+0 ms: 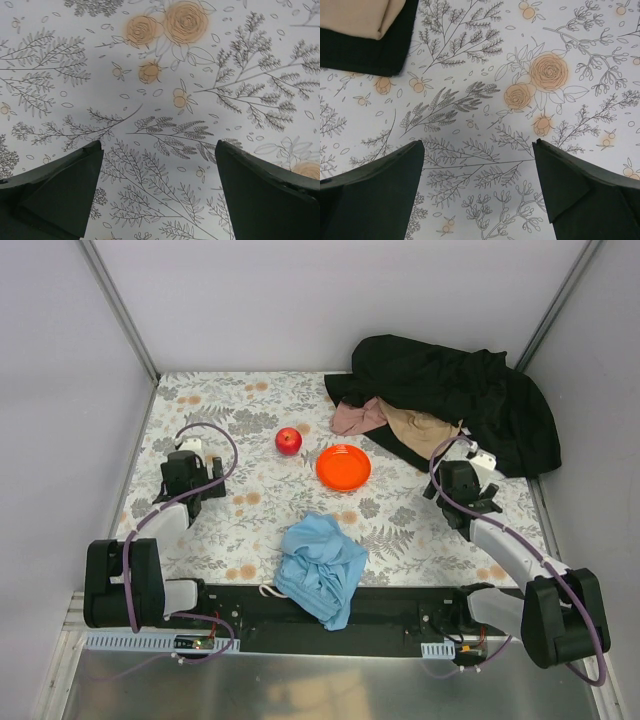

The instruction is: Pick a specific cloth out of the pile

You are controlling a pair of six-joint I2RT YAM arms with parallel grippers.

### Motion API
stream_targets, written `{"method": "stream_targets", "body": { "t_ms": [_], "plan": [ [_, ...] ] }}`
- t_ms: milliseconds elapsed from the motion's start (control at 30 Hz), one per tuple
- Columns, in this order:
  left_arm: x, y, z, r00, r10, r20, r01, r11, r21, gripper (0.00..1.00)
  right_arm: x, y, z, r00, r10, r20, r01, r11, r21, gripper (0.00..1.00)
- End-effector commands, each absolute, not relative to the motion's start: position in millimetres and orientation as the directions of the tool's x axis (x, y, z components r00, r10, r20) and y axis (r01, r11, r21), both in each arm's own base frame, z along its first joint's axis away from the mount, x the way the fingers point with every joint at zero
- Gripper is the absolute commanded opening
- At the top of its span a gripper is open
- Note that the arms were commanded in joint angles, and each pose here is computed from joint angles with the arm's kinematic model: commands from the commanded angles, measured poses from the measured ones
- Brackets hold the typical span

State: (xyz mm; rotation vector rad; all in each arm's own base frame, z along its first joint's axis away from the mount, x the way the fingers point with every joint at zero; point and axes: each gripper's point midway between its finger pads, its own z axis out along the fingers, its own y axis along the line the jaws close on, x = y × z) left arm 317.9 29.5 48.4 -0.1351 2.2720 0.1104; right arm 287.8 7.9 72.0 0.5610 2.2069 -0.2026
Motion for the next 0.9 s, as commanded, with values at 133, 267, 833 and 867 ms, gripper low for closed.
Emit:
{"method": "stream_targets", "body": {
  "t_ms": [133,267,833,867],
  "plan": [
    [333,36,53,-0.559,-0.126,-0.819,-0.205,0.979,-0.011,0.99,305,-16,101,-0.311,0.334,-0.890,0.547,0.829,0.120,0.99],
    [334,35,54,-0.555,-0.125,-0.823,-0.201,0.980,-0.014,0.99,299,-22,96,-0.255,0.340,-0.905,0.561,0.815,0.148,0.99],
    [333,34,53,-0.554,-0.124,-0.823,-0.198,0.980,-0.015,0.99,297,-21,83,-0.230,0.351,-0.908,0.548,0.818,0.177,0.99],
    [333,34,54,-0.551,-0.123,-0.825,-0.196,0.980,-0.015,0.99,298,-21,83,-0.232,0.350,-0.908,0.547,0.819,0.176,0.99]
  ]
}}
